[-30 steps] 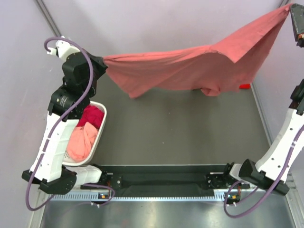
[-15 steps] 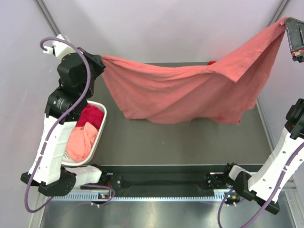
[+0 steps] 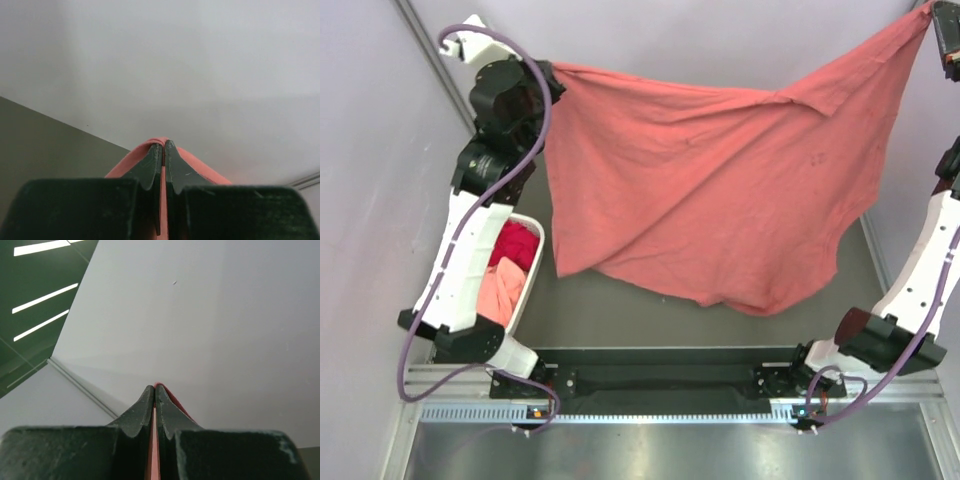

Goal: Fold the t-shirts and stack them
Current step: Flatten the tshirt out

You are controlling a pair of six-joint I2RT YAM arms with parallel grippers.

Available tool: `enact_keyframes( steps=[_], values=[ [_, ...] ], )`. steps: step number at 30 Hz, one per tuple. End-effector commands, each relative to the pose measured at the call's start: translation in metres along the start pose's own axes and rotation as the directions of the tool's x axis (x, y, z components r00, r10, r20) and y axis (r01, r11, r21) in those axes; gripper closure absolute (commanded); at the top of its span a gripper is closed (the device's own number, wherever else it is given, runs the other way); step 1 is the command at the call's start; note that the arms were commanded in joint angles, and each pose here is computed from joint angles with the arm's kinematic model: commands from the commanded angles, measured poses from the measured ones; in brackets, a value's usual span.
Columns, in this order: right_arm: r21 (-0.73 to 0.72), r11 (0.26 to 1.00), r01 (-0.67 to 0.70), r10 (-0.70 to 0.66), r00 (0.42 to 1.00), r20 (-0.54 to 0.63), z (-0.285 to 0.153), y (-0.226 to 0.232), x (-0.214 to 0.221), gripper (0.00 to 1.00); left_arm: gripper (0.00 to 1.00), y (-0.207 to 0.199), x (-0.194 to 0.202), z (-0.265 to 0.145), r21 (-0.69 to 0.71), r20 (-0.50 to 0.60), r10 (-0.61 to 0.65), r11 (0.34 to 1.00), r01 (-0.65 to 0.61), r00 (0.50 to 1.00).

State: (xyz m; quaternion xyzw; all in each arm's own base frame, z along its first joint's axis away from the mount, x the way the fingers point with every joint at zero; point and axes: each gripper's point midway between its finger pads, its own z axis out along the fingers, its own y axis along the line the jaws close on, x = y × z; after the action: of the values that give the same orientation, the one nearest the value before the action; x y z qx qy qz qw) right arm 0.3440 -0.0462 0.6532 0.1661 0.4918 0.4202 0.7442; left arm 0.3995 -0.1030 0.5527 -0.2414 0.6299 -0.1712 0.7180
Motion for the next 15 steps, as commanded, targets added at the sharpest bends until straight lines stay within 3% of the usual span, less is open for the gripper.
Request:
enact_keyframes(
  steps=[1, 7, 15],
  values=[
    [-0.133, 0.986, 0.098, -0.089, 0.993, 0.073, 0.0, 0.048, -0.022, 1.0, 1.0, -0.015, -0.024, 0.005, 0.05, 0.069, -0.017, 0.999, 0.013, 0.998],
    [-0.12, 0.986, 0.116, -0.11, 0.992, 0.057, -0.009, 0.054, -0.016, 1.0, 1.0, -0.017, -0.011, 0.002, 0.076, 0.018, -0.02, 0.997, 0.019, 1.0],
    [-0.122, 0.97, 0.208, -0.204, 0.978, 0.045, -0.053, 0.106, 0.002, 1.0, 1.0, -0.005, -0.04, -0.045, 0.114, 0.034, -0.043, 0.993, 0.039, 0.999]
  ],
)
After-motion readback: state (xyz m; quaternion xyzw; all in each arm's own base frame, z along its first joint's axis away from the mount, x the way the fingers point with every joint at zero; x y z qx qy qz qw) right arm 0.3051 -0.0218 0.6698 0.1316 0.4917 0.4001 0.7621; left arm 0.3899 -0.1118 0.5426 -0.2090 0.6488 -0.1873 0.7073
